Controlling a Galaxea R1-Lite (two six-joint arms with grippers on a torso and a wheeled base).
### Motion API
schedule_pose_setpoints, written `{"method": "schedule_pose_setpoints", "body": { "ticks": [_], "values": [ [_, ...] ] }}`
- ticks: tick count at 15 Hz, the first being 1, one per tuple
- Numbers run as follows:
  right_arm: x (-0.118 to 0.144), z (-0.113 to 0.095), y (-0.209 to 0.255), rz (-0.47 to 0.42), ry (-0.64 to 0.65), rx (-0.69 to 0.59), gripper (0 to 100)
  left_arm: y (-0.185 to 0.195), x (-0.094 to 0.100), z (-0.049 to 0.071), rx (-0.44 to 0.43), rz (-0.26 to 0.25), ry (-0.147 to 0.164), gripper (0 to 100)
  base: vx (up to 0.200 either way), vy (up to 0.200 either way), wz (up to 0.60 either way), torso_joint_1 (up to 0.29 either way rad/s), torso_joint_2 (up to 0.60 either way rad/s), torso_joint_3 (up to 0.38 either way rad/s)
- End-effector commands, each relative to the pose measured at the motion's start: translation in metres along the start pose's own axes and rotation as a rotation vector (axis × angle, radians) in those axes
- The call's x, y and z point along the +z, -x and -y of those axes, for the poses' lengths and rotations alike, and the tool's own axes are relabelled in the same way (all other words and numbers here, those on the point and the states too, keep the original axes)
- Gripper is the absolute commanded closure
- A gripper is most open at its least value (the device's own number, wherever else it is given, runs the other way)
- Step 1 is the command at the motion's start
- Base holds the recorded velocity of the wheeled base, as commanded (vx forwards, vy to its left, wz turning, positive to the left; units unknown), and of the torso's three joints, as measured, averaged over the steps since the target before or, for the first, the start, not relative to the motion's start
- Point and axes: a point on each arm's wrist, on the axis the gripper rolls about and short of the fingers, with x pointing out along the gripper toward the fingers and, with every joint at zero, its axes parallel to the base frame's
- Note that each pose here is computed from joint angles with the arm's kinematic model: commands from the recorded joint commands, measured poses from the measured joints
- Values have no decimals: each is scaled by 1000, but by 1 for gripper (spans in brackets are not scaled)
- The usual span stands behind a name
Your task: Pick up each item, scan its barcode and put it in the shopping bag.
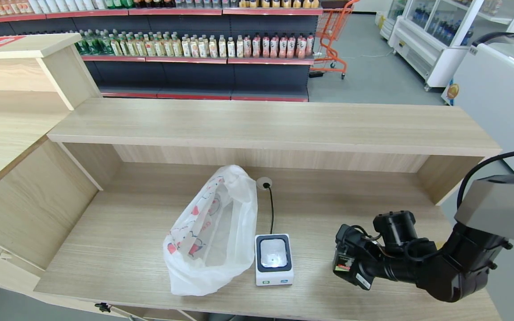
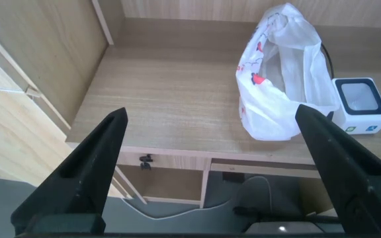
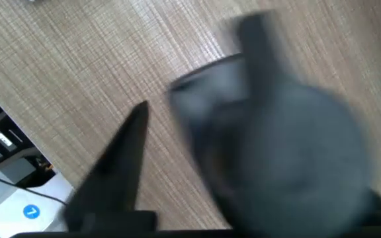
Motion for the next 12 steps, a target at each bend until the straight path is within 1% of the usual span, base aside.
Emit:
{"method": "schedule_pose_setpoints", "body": {
  "ticks": [1,4,7,10,11,12],
  "values": [
    [4,2,-1,13,2,-6,100,0,0,0,1,1,0,0,0,0,0,0,0,0],
    [4,3,4,21,-1,-14,100,0,0,0,1,1,0,0,0,0,0,0,0,0],
    [6,1,26,47,-8,-40,100,0,0,0,1,1,0,0,0,0,0,0,0,0],
    [18,-1,99,156,-174,-125,100,0,0,0,1,1,0,0,0,0,0,0,0,0],
    [19,-1,121,193,-193,-160,100,0,0,0,-1,1,0,0,0,0,0,0,0,0],
    [18,-2,131,203,-192,-176,100,0,0,0,1,1,0,0,0,0,0,0,0,0]
  ]
}}
